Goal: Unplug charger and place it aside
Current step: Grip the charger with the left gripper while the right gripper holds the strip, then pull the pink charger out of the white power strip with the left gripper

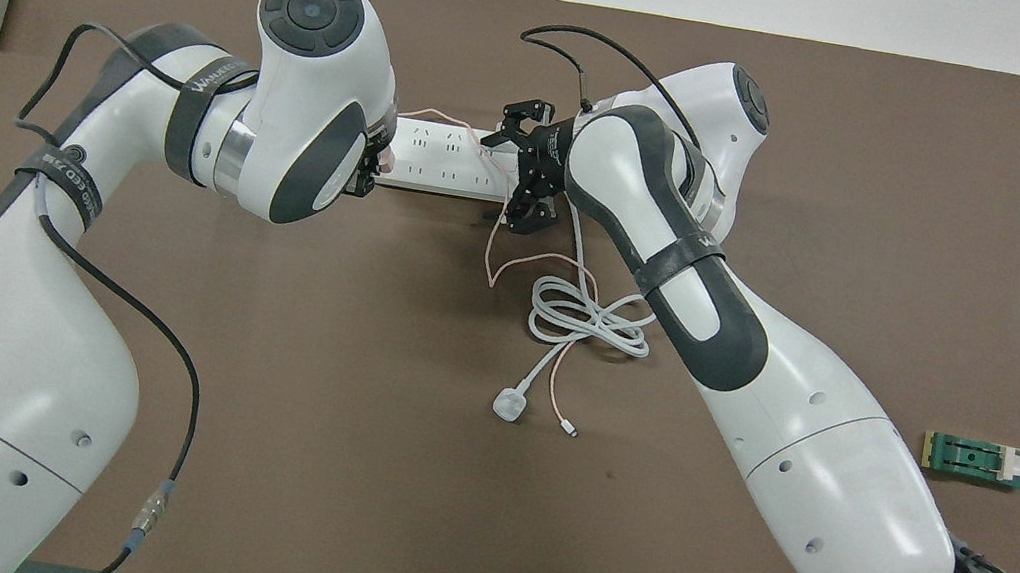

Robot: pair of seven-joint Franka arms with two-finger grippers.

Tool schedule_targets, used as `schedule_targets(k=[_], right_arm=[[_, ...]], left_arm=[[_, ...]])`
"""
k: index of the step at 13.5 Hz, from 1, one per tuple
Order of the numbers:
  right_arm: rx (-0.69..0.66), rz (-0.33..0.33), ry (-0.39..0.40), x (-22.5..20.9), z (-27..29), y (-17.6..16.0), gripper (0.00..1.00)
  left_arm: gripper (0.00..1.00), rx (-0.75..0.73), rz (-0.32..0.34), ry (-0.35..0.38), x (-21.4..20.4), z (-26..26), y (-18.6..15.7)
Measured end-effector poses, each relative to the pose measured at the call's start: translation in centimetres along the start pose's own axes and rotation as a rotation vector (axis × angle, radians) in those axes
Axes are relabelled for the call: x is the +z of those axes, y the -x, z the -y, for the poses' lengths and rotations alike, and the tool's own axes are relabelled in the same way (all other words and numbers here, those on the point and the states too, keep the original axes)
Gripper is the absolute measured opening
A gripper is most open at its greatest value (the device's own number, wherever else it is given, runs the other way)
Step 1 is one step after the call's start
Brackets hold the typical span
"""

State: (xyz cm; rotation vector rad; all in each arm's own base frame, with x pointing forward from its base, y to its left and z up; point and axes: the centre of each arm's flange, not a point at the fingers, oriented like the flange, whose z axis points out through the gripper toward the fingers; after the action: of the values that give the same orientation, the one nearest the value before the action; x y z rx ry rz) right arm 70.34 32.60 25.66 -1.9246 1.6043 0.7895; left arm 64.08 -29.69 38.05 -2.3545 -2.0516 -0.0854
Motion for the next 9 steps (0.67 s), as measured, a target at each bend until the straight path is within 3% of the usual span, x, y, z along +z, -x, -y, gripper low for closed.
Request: schedule_targets(k=[9], right_arm=[[-0.018,-0.007,-0.027,-0.1,1.2,-1.7,1.00]], left_arm=[[0.31,0.139,-0.004,0.000,-6.4,1.6,-1.3]])
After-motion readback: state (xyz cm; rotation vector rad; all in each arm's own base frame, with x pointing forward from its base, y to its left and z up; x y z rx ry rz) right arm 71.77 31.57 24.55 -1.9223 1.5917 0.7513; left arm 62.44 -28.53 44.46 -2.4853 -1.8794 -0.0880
